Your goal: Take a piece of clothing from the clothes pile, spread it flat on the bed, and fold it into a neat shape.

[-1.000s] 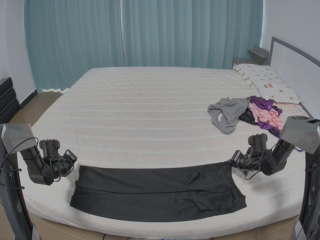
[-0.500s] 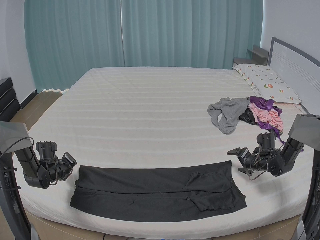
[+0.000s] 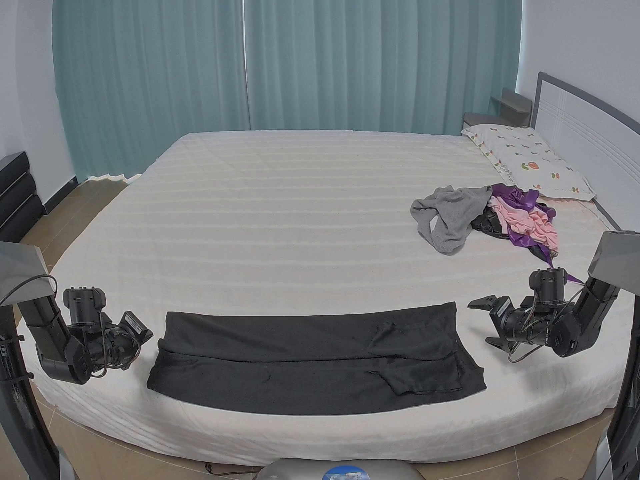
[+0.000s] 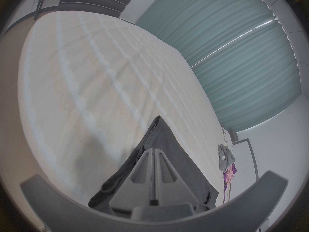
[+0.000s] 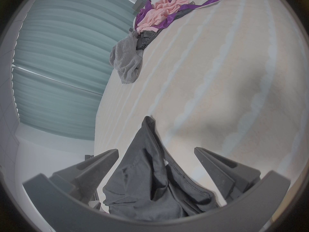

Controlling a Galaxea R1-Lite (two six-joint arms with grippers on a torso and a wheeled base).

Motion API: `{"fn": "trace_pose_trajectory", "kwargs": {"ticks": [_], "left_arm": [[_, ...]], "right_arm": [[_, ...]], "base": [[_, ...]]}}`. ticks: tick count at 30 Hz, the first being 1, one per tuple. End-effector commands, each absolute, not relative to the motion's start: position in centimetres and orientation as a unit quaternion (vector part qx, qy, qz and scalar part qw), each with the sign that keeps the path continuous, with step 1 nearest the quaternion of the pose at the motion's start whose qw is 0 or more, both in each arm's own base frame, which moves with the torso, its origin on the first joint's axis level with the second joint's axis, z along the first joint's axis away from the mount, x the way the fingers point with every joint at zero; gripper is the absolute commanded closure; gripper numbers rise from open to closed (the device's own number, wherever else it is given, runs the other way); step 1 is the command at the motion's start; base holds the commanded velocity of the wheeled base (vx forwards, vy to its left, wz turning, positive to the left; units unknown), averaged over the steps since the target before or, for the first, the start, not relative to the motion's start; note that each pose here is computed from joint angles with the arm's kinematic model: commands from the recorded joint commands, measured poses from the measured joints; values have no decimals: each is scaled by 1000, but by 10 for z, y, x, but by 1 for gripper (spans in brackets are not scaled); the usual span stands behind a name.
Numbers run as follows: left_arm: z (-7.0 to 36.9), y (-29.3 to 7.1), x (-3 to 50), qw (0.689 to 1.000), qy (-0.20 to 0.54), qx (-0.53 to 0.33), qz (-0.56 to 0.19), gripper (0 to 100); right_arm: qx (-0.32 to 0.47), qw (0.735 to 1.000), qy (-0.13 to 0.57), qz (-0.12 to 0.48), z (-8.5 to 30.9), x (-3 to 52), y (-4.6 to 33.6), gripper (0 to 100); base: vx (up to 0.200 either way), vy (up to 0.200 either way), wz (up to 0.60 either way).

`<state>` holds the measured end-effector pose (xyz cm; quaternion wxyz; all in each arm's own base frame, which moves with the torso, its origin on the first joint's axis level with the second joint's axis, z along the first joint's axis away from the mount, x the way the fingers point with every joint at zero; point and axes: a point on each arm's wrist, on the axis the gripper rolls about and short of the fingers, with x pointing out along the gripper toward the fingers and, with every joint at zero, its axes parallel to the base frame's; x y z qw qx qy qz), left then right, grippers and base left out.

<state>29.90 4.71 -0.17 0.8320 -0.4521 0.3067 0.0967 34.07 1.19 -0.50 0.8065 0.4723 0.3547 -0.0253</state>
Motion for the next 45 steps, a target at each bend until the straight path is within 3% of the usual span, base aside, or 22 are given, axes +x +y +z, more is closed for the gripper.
{"fn": "trace_pose_trajectory", "kwargs": {"ticks": [1,8,9,22,26,29,32,45], "left_arm": [[0,47,298,832,305,-452,96,100],[-1,47,298,832,307,-452,96,100],[1,47,299,834,303,-451,94,0],[-4,50,336,882,301,-362,-19,0],[-8,43,349,881,307,-356,-56,0],[-13,40,355,884,312,-342,-65,0],[-31,43,357,902,324,-273,-80,0],[-37,41,351,904,337,-249,-87,0]], "right_arm": [[472,806,356,-25,-6,341,12,0],[471,806,357,-24,-6,341,14,0],[471,806,358,-23,-6,340,14,0],[468,805,362,-24,-8,338,15,0],[467,806,364,-23,-8,338,16,0],[467,806,364,-23,-8,338,16,0],[465,806,365,-22,-9,338,18,0],[464,806,368,-23,-11,338,18,0]], "base": [[0,0,0],[0,0,0],[0,0,0],[0,0,0],[0,0,0],[0,0,0],[0,0,0],[0,0,0]]}}
